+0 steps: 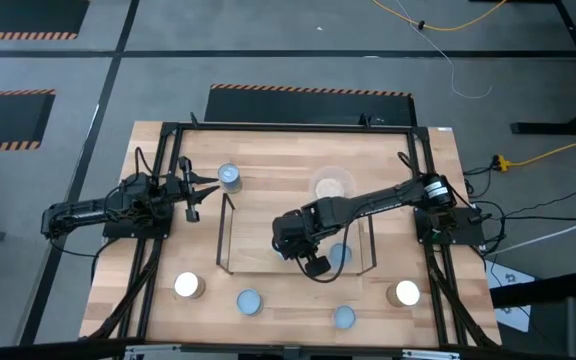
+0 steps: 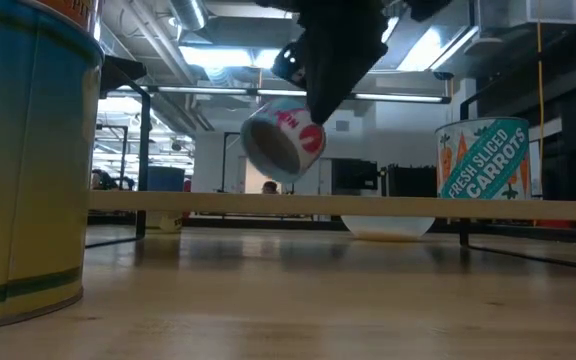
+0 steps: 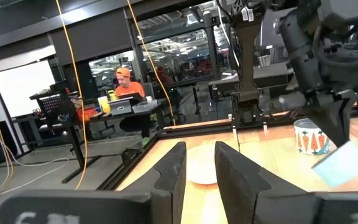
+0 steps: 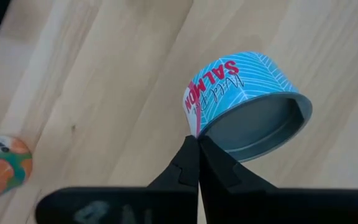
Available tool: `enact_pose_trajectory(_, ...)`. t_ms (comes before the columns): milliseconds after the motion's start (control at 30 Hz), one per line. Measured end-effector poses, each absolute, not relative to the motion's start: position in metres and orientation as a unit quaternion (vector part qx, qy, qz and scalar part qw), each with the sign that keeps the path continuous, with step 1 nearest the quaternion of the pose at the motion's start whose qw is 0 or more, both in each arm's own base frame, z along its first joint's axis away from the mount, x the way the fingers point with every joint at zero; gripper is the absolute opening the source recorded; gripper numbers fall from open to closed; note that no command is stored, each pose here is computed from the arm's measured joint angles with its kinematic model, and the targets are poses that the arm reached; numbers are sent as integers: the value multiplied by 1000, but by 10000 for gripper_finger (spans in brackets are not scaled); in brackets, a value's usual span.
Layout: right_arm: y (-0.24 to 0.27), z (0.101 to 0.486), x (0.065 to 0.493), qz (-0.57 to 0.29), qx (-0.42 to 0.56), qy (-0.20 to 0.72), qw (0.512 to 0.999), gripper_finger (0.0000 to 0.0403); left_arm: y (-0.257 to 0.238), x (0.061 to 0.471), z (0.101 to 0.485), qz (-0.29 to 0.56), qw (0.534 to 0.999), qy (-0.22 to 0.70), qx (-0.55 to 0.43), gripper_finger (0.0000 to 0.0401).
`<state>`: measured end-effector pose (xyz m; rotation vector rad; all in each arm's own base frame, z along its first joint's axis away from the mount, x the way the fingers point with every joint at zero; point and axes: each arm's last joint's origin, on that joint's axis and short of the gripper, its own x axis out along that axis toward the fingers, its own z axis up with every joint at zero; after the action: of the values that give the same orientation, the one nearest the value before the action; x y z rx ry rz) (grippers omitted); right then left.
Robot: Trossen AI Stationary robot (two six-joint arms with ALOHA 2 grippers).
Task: Pick and place cans onto a shelf
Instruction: Put the canned tuna on the shelf
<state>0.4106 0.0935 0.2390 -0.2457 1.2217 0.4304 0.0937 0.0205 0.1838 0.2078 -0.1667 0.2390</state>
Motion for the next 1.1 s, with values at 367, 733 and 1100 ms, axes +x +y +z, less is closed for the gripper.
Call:
enact_pose_trajectory(367, 93, 225, 408, 200, -114, 576, 784, 0, 21, 94, 184, 119, 984, -83, 103, 78)
enact_pose_trajectory(733, 93, 225, 409, 200, -114, 572, 787, 16, 21, 94, 184, 119, 984, -83, 103, 78)
enact_pose_trajectory(1100, 93, 226, 409, 200, -113, 569, 789, 36, 21, 94, 184, 119, 984, -82, 103, 78)
